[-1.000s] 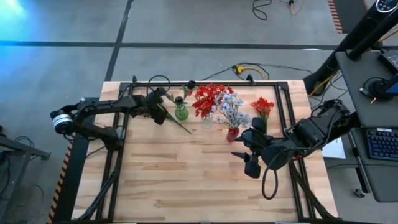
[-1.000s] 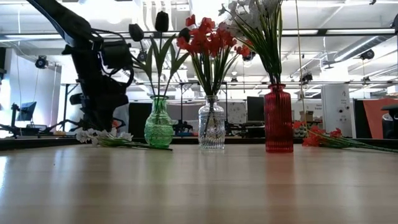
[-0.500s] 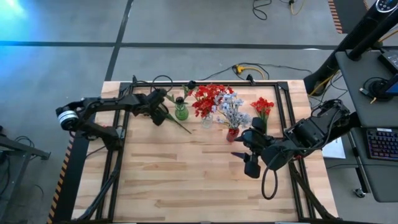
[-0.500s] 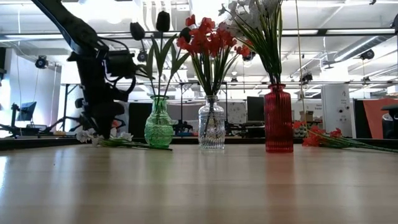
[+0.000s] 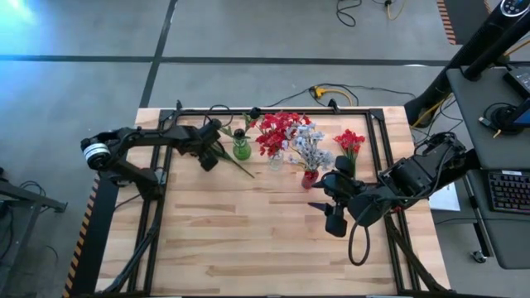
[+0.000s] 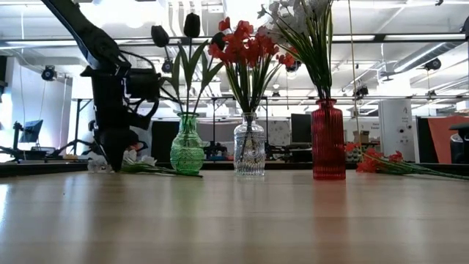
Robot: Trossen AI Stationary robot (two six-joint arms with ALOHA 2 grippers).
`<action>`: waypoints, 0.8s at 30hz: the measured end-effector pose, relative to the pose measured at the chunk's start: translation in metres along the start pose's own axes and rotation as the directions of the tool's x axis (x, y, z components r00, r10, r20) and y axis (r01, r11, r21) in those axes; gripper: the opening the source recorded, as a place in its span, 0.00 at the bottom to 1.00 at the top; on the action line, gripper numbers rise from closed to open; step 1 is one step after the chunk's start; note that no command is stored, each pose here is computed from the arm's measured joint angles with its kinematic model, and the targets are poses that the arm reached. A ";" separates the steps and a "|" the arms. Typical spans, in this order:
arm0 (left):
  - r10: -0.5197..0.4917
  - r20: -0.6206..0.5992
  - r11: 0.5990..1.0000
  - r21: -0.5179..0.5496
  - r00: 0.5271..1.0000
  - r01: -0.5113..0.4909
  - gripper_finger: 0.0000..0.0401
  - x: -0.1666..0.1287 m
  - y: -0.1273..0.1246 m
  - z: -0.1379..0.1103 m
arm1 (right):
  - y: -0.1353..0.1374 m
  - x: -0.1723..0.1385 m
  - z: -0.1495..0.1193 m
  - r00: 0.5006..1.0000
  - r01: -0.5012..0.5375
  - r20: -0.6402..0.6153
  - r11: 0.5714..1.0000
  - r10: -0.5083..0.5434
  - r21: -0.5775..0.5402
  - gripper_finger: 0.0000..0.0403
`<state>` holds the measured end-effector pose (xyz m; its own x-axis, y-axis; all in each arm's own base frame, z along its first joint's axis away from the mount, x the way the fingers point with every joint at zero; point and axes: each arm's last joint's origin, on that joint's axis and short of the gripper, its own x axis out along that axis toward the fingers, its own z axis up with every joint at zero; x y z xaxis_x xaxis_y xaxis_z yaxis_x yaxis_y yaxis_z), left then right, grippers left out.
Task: Sort flowers into vase by color
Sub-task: Put the white flowers into the red vase
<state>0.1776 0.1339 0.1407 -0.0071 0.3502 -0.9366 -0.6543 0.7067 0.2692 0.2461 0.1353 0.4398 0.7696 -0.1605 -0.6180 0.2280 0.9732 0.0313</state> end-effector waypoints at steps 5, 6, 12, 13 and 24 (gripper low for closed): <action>0.003 -0.028 1.000 0.006 1.000 -0.002 0.48 0.005 -0.001 0.000 | 0.000 0.000 0.000 1.000 0.001 0.000 1.000 -0.001 -0.011 0.54; 0.003 -0.031 1.000 0.007 1.000 -0.003 0.48 0.005 -0.002 0.000 | 0.000 0.000 0.000 1.000 0.002 -0.002 1.000 -0.002 -0.013 0.54; 0.003 -0.035 1.000 0.010 0.999 -0.003 0.48 0.004 -0.001 -0.001 | -0.002 0.000 -0.002 0.999 0.033 -0.015 0.999 -0.034 -0.031 0.54; 0.003 -0.034 1.000 0.009 0.999 -0.002 0.47 0.004 -0.001 -0.001 | -0.003 0.000 -0.003 0.999 0.042 -0.013 0.999 -0.043 -0.033 0.54; 0.007 -0.074 1.000 -0.004 0.997 -0.007 0.35 0.001 0.000 -0.007 | -0.003 0.000 -0.003 0.999 0.046 -0.015 0.998 -0.046 -0.032 0.54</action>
<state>0.1723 0.1304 0.1380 -0.0674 0.3085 -0.9488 -0.6570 0.7020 0.2749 0.2437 0.1327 0.4374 0.7493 -0.2027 -0.6305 0.2436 0.9696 -0.0222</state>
